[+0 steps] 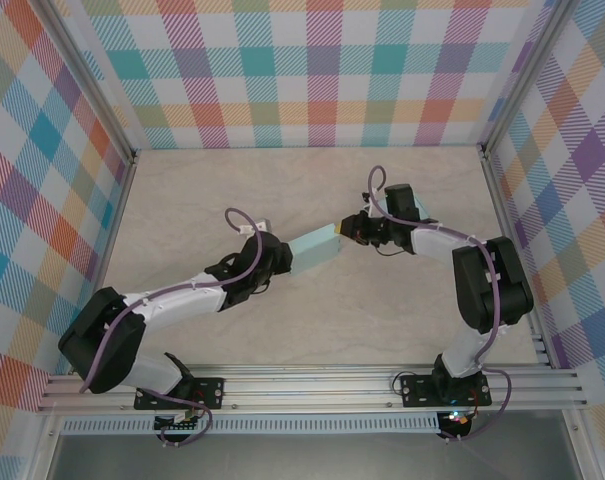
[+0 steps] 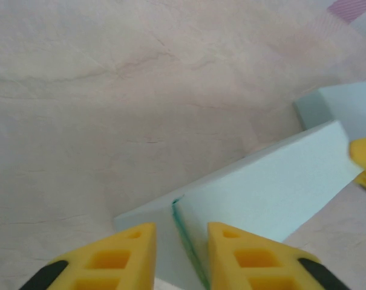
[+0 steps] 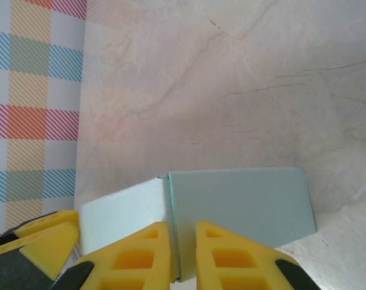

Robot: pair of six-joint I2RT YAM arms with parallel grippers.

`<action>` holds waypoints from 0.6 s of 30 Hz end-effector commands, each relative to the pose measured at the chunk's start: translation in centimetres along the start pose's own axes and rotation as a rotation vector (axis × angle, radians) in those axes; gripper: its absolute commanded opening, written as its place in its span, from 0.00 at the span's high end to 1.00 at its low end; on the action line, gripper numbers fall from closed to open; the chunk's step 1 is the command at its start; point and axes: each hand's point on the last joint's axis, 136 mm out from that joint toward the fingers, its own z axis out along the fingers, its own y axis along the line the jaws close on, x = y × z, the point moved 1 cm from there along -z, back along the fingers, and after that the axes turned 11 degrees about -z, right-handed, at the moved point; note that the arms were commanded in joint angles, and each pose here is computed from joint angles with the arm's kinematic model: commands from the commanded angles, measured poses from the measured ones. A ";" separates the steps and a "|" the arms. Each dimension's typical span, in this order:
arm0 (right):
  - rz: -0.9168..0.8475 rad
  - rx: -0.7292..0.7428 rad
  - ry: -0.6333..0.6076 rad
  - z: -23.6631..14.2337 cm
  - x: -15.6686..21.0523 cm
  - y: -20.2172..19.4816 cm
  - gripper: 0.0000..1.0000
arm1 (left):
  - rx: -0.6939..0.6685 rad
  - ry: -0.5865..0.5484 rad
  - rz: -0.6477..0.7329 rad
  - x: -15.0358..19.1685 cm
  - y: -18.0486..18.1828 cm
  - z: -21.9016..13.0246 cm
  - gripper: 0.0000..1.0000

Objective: Fold the paper box

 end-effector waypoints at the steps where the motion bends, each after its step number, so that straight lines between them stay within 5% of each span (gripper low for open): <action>1: 0.122 0.183 0.137 0.3 4.4 -4.1 0.87 | -0.111 -0.009 0.155 -1.2 1.6 -1.5 0.65; 11: 0.074 0.178 0.137 0.1 3.0 -2.2 0.80 | 0.086 -0.033 0.579 -4.3 -4.3 -3.6 0.17; 18: 0.041 0.158 0.132 -0.3 1.6 -0.6 0.59 | 0.258 0.055 1.066 -1.8 -6.9 -2.4 0.12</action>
